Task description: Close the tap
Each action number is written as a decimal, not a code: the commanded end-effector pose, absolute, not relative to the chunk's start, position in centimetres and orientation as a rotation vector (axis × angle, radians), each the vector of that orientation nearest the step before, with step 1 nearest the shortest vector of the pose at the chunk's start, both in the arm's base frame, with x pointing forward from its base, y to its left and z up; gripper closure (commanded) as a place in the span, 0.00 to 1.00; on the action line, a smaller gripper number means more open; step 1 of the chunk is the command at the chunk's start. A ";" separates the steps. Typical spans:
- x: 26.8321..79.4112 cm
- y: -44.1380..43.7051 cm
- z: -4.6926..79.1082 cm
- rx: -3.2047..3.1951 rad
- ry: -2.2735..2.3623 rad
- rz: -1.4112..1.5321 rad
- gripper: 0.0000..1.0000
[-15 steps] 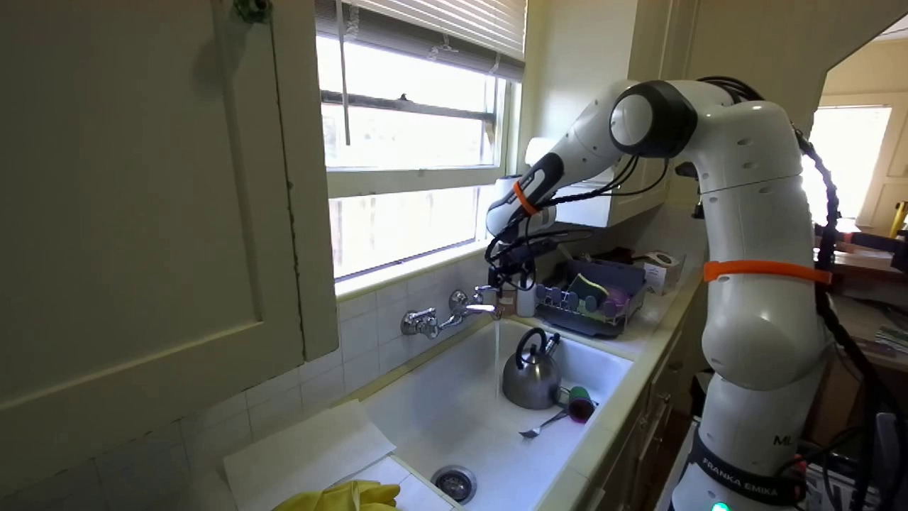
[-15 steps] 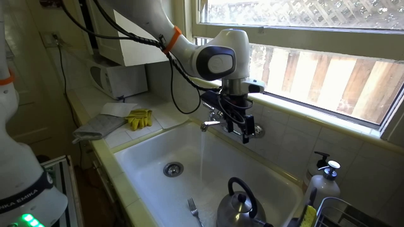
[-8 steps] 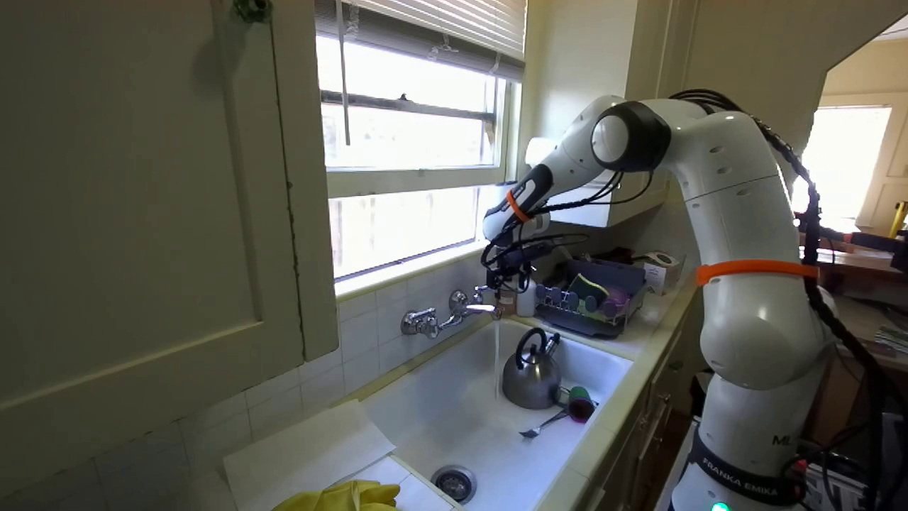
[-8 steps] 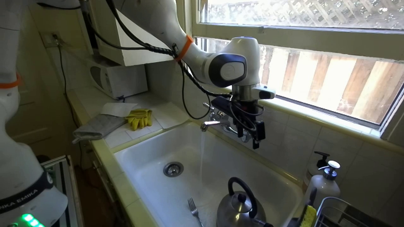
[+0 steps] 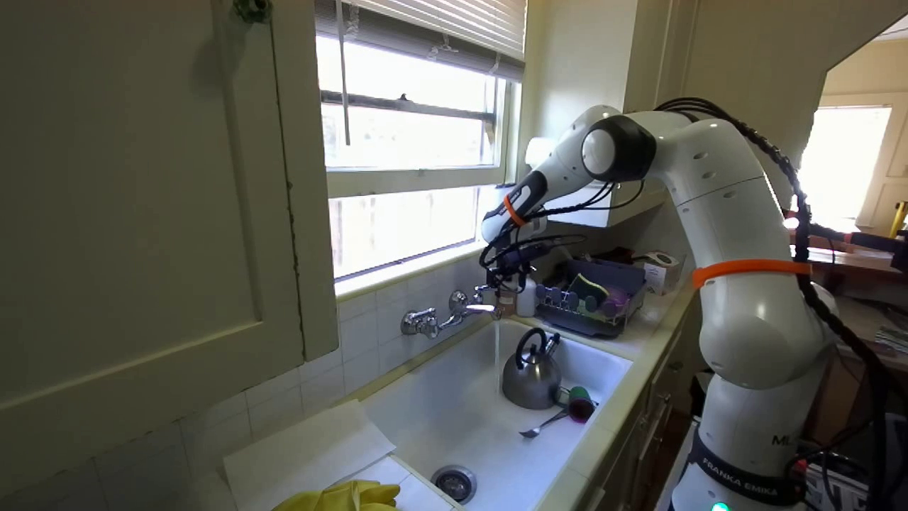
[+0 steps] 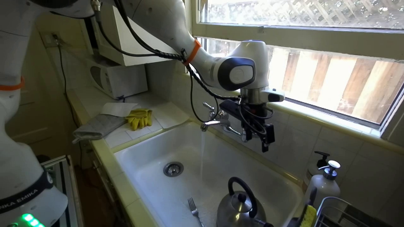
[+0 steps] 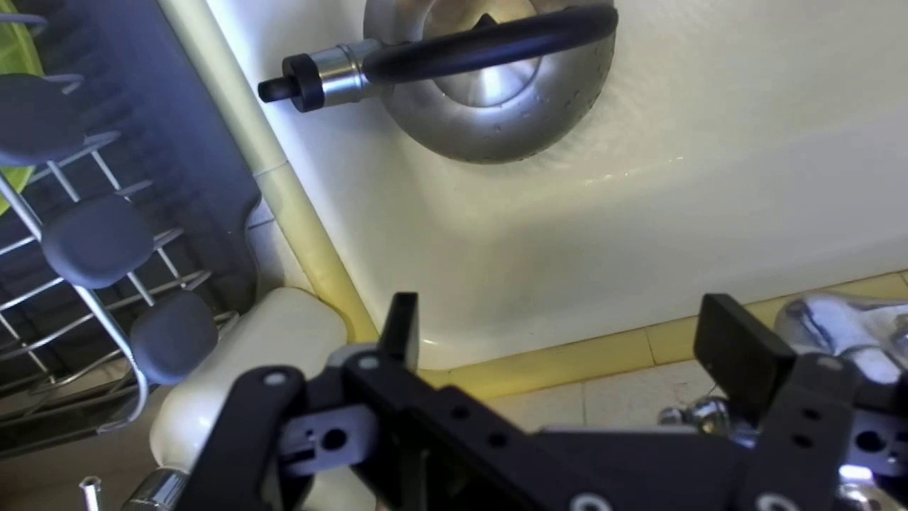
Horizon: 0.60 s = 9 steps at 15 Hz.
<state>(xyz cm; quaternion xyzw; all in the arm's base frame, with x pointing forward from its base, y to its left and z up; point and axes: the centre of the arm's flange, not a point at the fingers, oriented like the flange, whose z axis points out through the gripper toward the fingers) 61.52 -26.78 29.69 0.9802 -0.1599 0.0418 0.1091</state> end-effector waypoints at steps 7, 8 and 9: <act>66.0 -28.1 29.8 2.947 -0.435 0.259 0.00; 66.2 -28.2 29.9 2.962 -0.420 0.271 0.00; 66.4 -28.2 29.9 2.974 -0.406 0.281 0.00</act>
